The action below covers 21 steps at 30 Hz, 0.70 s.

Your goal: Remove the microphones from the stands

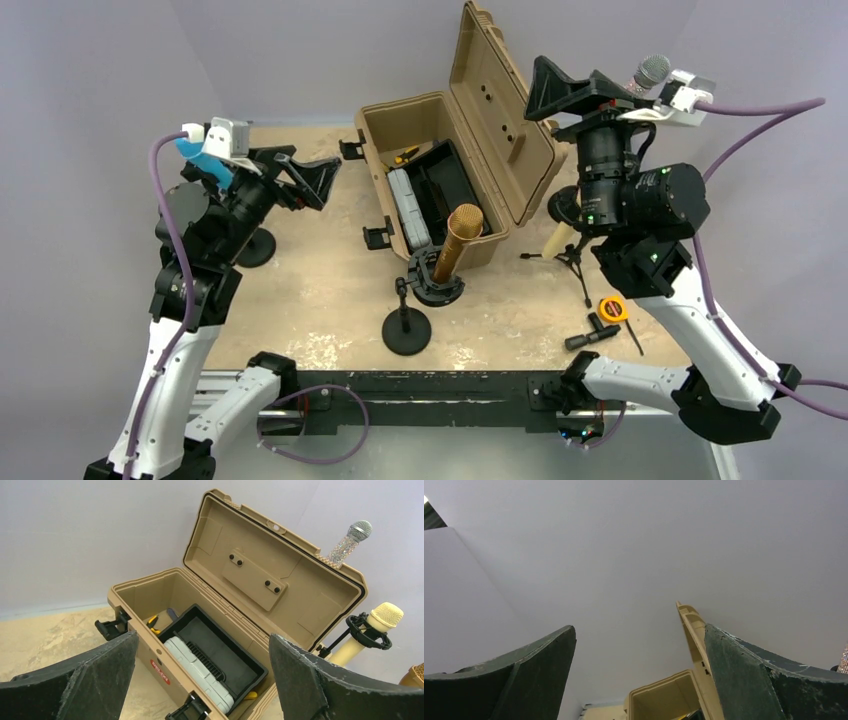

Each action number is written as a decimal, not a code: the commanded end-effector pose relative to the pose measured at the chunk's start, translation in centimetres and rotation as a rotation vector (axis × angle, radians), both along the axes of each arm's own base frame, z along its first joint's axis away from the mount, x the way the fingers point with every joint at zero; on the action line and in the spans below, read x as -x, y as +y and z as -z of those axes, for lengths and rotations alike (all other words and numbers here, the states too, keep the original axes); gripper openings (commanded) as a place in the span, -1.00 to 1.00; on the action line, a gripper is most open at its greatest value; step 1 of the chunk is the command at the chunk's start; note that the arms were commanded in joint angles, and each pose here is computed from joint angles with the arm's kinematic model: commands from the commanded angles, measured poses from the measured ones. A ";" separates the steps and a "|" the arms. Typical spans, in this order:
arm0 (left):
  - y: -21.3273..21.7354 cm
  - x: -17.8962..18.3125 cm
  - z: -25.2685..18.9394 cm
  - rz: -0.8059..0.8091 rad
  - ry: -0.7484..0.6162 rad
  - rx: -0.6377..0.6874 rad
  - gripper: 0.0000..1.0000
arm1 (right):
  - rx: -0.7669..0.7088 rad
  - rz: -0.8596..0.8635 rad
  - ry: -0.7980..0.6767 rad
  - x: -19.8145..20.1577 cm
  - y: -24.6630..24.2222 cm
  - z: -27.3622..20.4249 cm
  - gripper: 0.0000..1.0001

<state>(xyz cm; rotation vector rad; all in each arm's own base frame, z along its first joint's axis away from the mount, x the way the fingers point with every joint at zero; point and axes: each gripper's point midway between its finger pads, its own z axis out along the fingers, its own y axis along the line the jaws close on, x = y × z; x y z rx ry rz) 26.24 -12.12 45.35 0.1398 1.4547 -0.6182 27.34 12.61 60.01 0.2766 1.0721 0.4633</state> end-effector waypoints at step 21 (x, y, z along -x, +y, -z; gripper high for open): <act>-8.5 3.6 1.0 0.519 -0.088 -0.032 1.00 | 0.152 -0.365 -0.055 2.1 7.0 5.3 0.94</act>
